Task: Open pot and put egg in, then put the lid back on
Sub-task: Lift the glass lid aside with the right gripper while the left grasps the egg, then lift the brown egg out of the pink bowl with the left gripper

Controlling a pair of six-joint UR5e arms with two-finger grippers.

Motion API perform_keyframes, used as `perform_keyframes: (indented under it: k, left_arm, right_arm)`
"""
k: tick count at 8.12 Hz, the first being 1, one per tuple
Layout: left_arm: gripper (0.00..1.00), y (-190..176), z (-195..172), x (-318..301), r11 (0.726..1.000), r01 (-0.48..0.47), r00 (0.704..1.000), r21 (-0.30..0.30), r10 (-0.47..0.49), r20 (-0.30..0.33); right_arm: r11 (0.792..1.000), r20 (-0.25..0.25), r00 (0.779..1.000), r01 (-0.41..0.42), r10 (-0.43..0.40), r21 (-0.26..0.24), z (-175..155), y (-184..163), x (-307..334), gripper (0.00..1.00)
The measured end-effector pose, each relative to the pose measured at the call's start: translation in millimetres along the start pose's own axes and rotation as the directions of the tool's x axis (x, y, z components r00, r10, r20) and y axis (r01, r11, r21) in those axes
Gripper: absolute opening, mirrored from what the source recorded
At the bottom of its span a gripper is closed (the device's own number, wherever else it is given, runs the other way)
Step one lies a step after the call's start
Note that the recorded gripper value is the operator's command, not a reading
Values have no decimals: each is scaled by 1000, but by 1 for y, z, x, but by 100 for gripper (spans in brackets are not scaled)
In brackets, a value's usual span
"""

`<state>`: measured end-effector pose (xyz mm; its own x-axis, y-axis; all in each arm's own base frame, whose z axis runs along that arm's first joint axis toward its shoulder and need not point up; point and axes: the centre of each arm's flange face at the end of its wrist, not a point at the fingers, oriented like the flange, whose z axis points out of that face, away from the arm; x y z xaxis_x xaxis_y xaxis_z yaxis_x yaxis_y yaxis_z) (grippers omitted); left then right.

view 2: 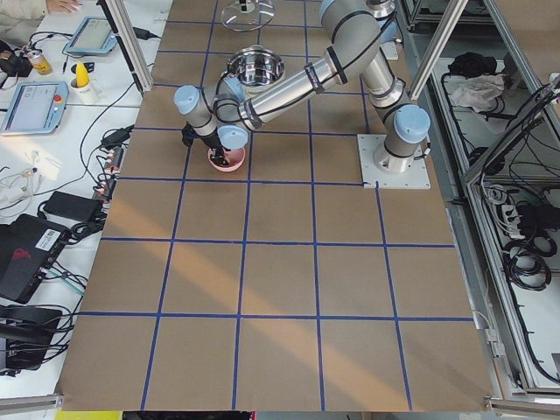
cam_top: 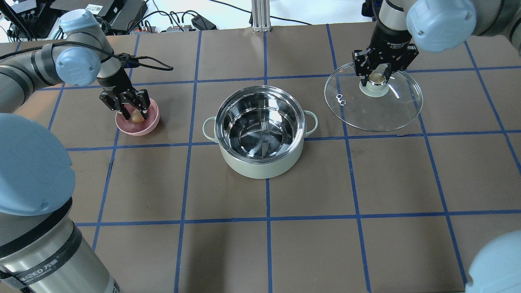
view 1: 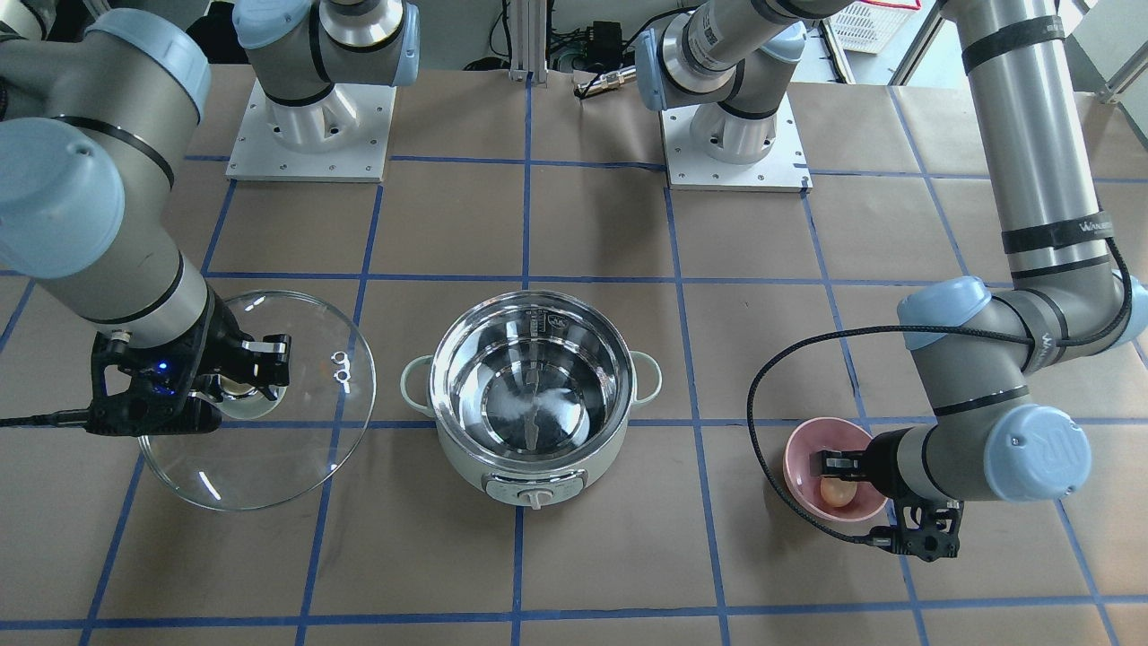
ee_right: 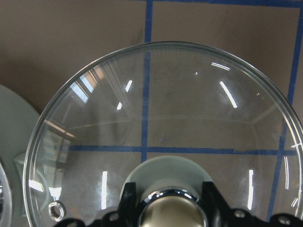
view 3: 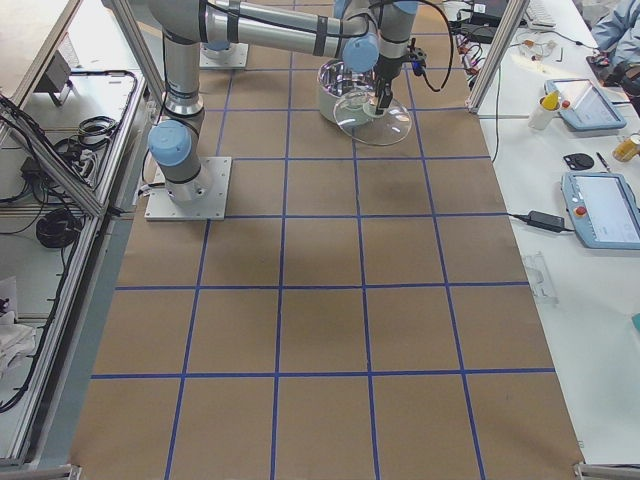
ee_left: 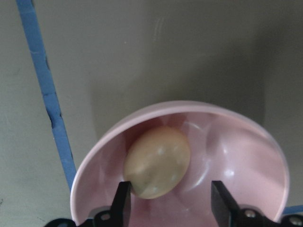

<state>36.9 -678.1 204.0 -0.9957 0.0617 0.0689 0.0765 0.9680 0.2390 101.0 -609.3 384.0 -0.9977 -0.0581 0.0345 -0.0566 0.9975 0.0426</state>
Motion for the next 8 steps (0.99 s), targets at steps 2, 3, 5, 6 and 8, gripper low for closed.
perform_keyframes:
  k: [2,3,5,6,8]
  left_arm:
    - [66,-3,6,-1,1000,1,1000,-4,-1,-2]
    - [48,-4,9,-1,1000,2,1000,-6,-2,-2]
    - [0,-6,12,-2,1000,3,1000,-3,-3,-4]
    - [0,-7,12,-2,1000,3,1000,0,-3,-4]
    - [0,-8,12,-2,1000,2,1000,3,-2,-4]
  right_arm:
    - [1000,-19,999,28,-27,14,23,0,16,0]
    - [999,-22,999,32,-32,19,25,1,19,0]
    - [999,-24,999,36,-36,19,27,1,21,0]
    - [999,-24,999,34,-33,18,27,2,21,0]
    - [1000,-22,1000,23,-22,17,26,3,21,0]
